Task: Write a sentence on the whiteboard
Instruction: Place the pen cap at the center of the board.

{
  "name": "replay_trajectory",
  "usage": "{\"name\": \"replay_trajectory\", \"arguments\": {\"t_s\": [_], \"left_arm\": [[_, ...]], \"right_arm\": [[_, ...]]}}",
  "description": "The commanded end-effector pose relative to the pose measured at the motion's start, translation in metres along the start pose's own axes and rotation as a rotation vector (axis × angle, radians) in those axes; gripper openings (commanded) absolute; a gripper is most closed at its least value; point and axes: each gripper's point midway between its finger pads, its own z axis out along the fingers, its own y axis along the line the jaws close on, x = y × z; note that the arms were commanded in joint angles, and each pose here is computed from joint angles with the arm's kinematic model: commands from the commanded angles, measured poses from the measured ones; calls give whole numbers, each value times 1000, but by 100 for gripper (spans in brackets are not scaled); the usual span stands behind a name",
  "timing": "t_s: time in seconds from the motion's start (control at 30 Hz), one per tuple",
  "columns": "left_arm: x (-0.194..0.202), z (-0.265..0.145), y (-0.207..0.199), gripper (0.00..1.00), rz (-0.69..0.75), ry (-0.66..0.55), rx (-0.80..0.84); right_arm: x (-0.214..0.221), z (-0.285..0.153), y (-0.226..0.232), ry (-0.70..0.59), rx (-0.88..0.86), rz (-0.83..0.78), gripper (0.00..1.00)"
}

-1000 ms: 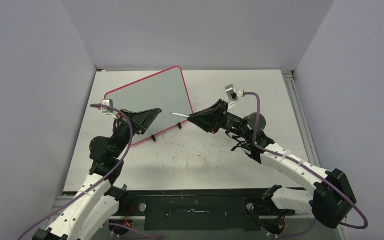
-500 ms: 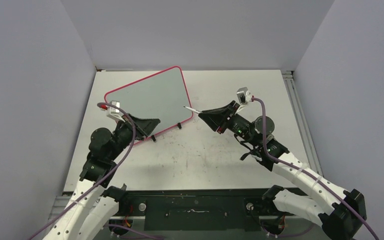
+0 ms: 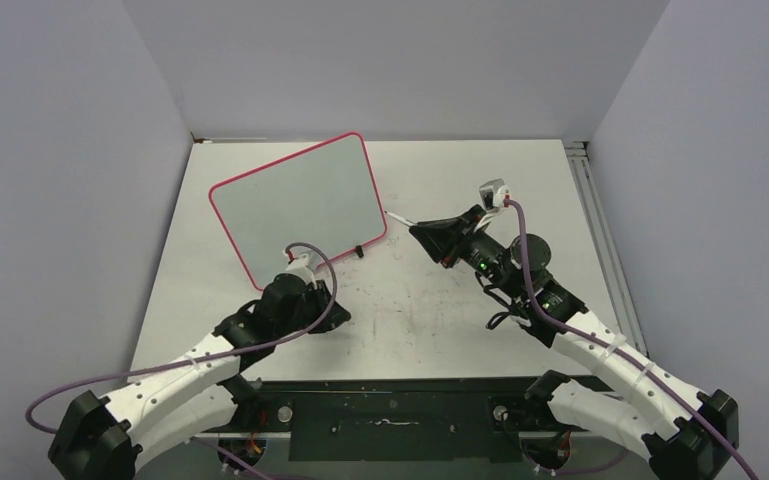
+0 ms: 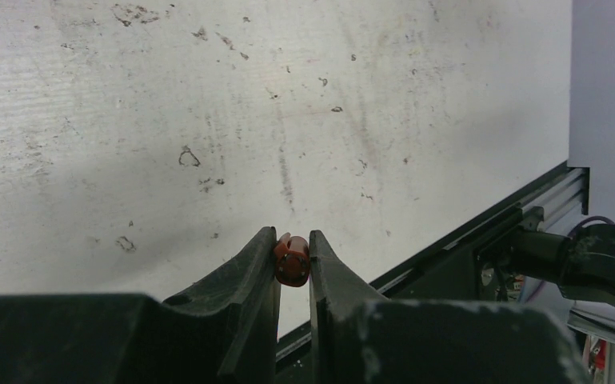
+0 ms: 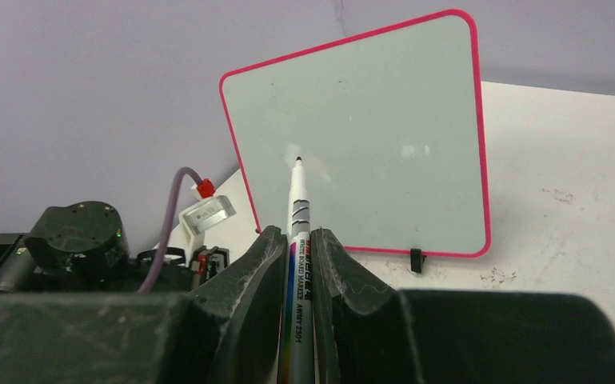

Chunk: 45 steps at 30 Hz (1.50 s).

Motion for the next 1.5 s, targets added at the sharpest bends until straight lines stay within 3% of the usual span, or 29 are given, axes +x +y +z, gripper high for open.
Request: {"name": "replay_trajectory", "arguments": {"t_s": [0.0, 0.33, 0.77, 0.93, 1.07, 1.27, 1.47], "left_arm": [[-9, 21, -8, 0, 4, -45, 38], [15, 45, 10, 0, -13, 35, 10], [30, 54, 39, 14, -4, 94, -119], [28, 51, 44, 26, 0, 85, -150], [24, 46, 47, 47, 1, 75, -182], [-12, 25, 38, 68, 2, 8, -190], [-61, 5, 61, 65, -6, -110, -308]], "right_arm": [[-10, 3, 5, -34, -11, -17, 5], [1, 6, 1, -4, 0, -15, 5], [6, 8, 1, 8, 3, -14, 5], [7, 8, 1, 12, 5, -12, 5], [7, 8, 1, 11, 6, -13, 5], [6, 8, 2, 8, 6, -18, 5], [4, 8, 4, -4, 4, -15, 5]]}}
